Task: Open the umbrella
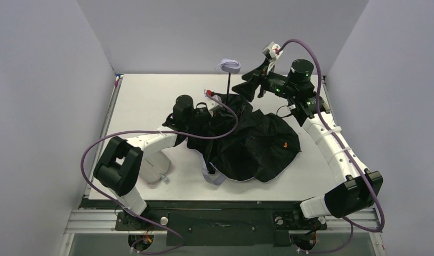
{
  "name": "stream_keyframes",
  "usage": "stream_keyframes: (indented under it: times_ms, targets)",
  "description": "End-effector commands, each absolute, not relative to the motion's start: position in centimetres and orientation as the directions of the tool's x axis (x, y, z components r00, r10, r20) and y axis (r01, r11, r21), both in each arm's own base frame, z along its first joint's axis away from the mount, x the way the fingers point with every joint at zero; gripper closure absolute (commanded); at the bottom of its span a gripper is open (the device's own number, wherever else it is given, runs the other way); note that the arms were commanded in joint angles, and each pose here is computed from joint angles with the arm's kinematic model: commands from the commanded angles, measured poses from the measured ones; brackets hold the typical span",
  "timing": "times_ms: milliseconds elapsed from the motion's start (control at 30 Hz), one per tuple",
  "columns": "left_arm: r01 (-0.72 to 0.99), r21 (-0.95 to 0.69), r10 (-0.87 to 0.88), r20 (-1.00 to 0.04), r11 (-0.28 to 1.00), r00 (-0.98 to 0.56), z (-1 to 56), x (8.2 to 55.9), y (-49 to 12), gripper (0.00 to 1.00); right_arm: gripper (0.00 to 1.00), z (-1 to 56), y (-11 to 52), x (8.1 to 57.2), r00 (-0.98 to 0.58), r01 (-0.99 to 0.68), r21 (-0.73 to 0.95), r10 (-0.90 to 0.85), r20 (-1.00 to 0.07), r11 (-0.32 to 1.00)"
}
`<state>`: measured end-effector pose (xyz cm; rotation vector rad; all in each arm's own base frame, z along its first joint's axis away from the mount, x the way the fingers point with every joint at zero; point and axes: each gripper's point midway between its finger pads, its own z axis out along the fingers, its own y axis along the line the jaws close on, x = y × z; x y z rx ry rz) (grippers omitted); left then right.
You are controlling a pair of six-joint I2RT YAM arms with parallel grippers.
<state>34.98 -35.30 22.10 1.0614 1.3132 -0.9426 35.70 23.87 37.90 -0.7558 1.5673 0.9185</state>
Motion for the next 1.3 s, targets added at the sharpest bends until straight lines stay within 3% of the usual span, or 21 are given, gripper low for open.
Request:
stream_keyframes:
  times_ms: [0,467,600,667,700,733,767,833,900,1267]
  targets:
    - [0.963,0.152,0.011,-0.988,0.222,0.154,25.2,34.8,-36.2,1.00,0.33,43.0,25.6,34.7,-0.067,-0.899,0.116,0.129,-0.989,0.422]
    - [0.975,0.123,-0.018,-0.992,0.186,0.129,25.9,35.2,-36.9,1.00,0.39,40.9,27.3,34.7,-0.043,-0.914,0.059,0.049,-0.998,0.401]
    - [0.981,0.135,-0.021,-0.990,0.143,0.139,26.1,34.3,-37.6,1.00,0.55,39.6,27.5,36.2,-0.042,-0.887,0.050,0.027,-0.999,0.459]
    - [0.980,0.143,-0.012,-0.989,0.140,0.146,26.0,34.2,-37.7,0.99,0.70,38.9,27.5,37.3,-0.050,-0.868,0.053,0.019,-0.999,0.494]
    - [0.980,0.143,0.004,-0.990,0.140,0.143,25.7,34.2,-37.6,0.89,0.91,38.9,27.5,37.4,-0.049,-0.865,0.051,0.018,-0.999,0.499]
    - [0.978,0.143,0.016,-0.990,0.151,0.142,25.5,34.5,-37.5,0.81,0.97,38.7,27.4,37.5,-0.058,-0.861,0.055,0.010,-0.998,0.505]
    - [0.978,0.136,0.053,-0.990,0.157,0.129,24.7,34.7,-37.2,0.63,1.00,38.8,27.3,37.5,-0.054,-0.861,0.051,0.009,-0.999,0.506]
    - [0.972,0.139,0.118,-0.986,0.191,0.118,23.3,35.4,-36.3,0.43,1.00,39.4,27.0,37.3,-0.036,-0.858,0.037,0.012,-0.999,0.513]
    - [0.967,0.124,0.167,-0.982,0.222,0.087,22.0,36.0,-35.0,0.36,1.00,39.9,26.8,37.1,-0.022,-0.856,0.029,0.019,-1.000,0.517]
    - [0.960,0.211,0.552,-0.830,0.182,0.077,12.8,36.2,-29.4,0.44,1.00,42.1,24.2,37.6,-0.004,-0.822,0.037,0.058,-0.998,0.568]
